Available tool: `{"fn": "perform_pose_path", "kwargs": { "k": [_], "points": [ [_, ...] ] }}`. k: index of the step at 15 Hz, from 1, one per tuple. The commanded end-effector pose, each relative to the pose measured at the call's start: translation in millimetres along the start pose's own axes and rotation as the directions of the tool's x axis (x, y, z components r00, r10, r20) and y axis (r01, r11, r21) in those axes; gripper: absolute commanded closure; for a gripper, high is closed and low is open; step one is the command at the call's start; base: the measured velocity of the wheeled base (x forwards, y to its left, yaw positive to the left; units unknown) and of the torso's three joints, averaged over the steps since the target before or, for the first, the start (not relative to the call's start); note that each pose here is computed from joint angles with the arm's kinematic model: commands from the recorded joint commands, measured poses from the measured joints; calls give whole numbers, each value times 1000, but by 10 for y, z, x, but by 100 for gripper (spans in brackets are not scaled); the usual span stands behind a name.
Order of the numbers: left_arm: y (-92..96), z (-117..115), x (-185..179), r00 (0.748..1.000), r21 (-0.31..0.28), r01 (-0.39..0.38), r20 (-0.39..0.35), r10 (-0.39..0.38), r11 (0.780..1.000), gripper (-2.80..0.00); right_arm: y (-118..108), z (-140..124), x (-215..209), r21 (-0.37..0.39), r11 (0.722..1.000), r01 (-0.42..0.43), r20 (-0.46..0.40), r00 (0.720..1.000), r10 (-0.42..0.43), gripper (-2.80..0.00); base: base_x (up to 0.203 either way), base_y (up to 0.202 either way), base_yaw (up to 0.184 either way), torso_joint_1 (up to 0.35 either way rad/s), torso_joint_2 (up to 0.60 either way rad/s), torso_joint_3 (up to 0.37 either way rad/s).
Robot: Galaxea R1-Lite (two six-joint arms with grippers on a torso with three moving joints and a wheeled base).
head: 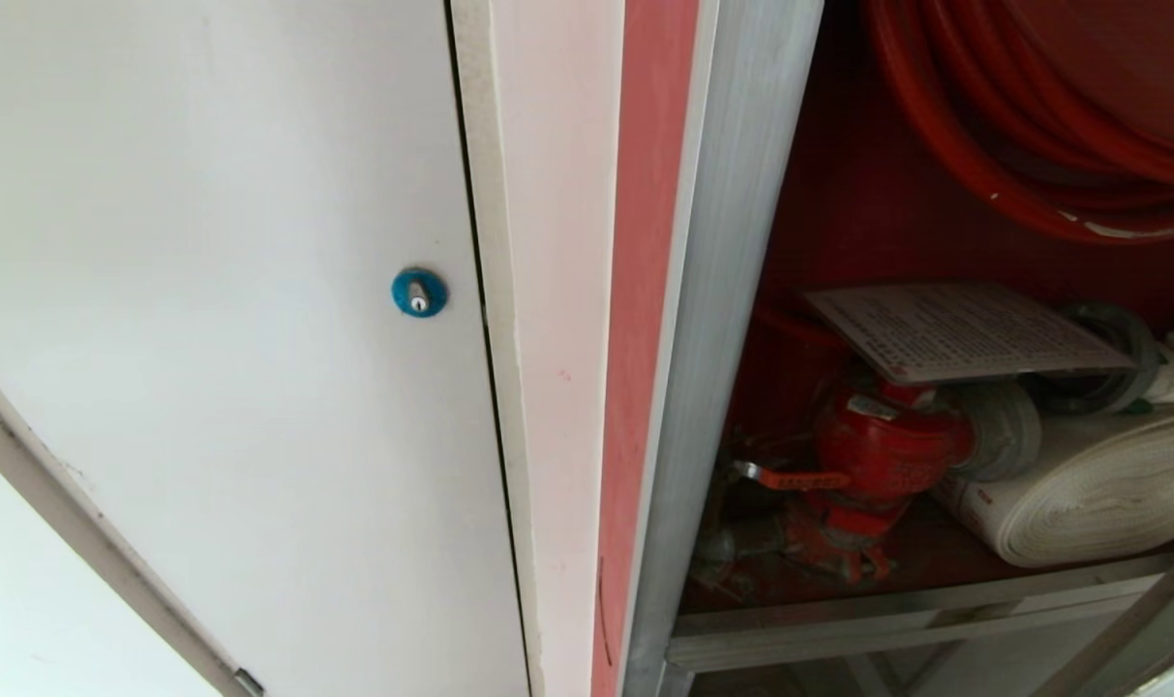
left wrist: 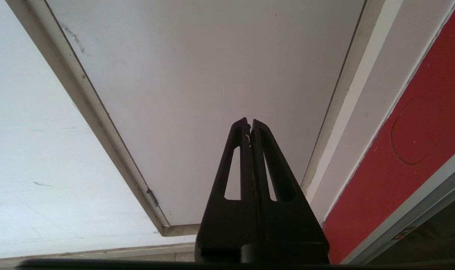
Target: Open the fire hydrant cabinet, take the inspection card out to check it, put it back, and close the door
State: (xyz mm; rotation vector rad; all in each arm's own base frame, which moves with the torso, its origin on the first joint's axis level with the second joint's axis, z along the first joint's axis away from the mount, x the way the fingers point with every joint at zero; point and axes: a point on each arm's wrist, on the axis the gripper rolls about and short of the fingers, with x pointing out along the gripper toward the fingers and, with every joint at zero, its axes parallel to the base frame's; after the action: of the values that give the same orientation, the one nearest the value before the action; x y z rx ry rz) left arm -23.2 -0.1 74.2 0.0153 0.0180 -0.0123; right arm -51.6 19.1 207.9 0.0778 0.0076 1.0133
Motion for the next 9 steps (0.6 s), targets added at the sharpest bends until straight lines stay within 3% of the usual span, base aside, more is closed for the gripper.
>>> {"fn": "perform_pose_path", "kwargs": {
  "k": [1,9],
  "points": [
    [0,1,-1,1000,0,-1,1,1,1000,0,-205,111,139,60,998,-19,-38,999,21,0,0,0,0,0,0,0],
    [0,3,-1,1000,0,0,2,0,1000,0,-549,387,379,65,995,-72,-44,996,75,0,0,0,0,0,0,0]
  ]
}}
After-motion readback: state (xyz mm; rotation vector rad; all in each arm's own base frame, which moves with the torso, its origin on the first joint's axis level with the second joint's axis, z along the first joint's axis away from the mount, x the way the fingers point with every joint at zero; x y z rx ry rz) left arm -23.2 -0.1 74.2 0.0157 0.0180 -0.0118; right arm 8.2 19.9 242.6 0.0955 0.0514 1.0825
